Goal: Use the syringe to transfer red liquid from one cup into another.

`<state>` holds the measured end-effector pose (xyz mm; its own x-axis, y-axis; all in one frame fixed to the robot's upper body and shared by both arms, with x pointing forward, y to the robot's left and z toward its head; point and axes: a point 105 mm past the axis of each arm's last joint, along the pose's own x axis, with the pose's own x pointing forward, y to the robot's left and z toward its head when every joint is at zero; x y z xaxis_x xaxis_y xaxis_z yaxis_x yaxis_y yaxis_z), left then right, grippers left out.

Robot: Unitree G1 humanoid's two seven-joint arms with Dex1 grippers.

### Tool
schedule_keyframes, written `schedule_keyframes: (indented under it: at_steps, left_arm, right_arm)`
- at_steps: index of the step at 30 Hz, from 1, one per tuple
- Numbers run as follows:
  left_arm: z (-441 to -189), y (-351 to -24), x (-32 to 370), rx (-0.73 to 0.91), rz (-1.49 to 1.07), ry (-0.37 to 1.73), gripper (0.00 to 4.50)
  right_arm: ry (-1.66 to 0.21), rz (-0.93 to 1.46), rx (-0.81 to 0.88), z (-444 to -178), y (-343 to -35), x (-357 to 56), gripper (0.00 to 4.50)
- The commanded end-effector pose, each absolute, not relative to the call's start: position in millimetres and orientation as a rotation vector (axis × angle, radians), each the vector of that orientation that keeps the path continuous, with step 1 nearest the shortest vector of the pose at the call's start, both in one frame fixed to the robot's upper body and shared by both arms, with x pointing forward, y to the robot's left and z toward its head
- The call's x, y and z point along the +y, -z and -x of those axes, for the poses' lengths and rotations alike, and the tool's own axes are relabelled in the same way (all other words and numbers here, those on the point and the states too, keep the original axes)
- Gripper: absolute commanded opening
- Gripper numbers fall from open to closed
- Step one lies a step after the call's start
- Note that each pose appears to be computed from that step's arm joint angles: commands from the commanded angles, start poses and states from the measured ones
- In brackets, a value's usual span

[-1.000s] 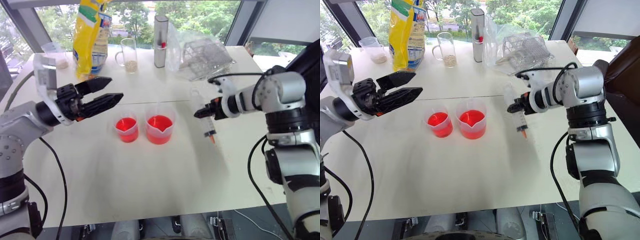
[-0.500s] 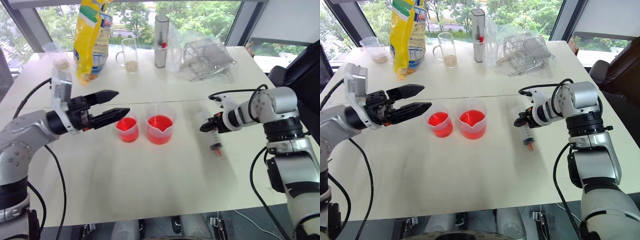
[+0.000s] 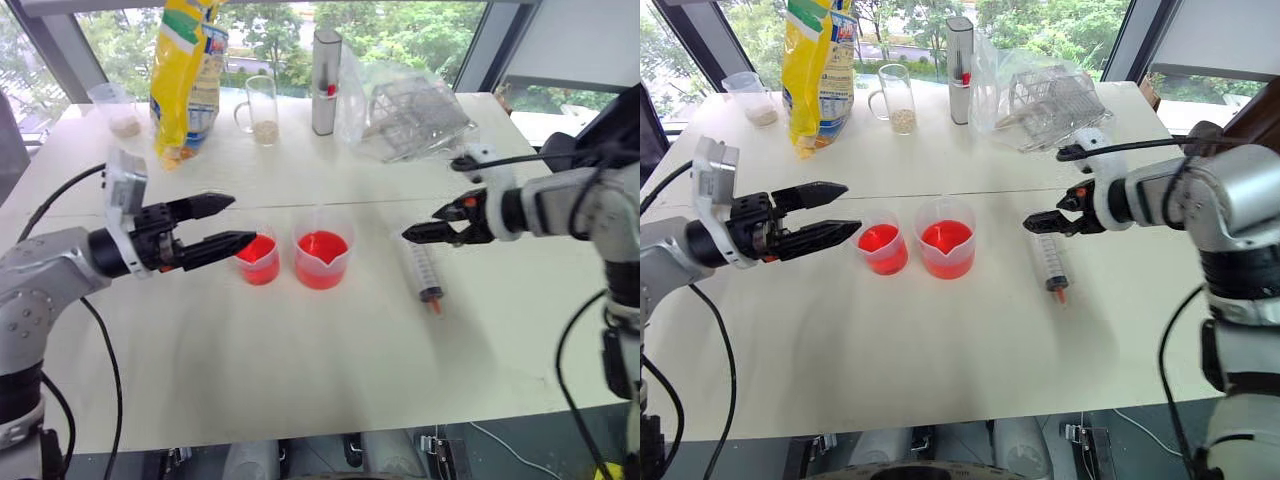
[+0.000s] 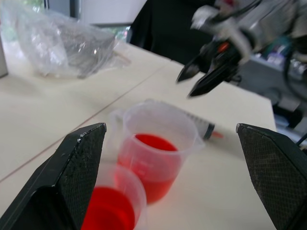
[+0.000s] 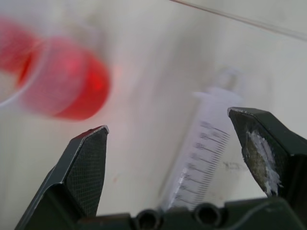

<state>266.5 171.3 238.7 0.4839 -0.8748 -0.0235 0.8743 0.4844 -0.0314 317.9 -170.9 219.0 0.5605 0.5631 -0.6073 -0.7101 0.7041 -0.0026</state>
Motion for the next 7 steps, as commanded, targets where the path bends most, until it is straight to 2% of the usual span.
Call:
schedule_keyframes:
  at_steps: [1, 7]
  left_arm:
    - [-258, -249, 175, 0.001, -0.037, 1.063, 4.50]
    - [-254, -248, 179, 0.019, -0.048, 1.053, 4.50]
  right_arm:
    - [-0.902, 0.425, 0.457, -298, -239, -170, 4.36]
    - [-1.008, 0.505, 0.373, -273, -242, -182, 4.36]
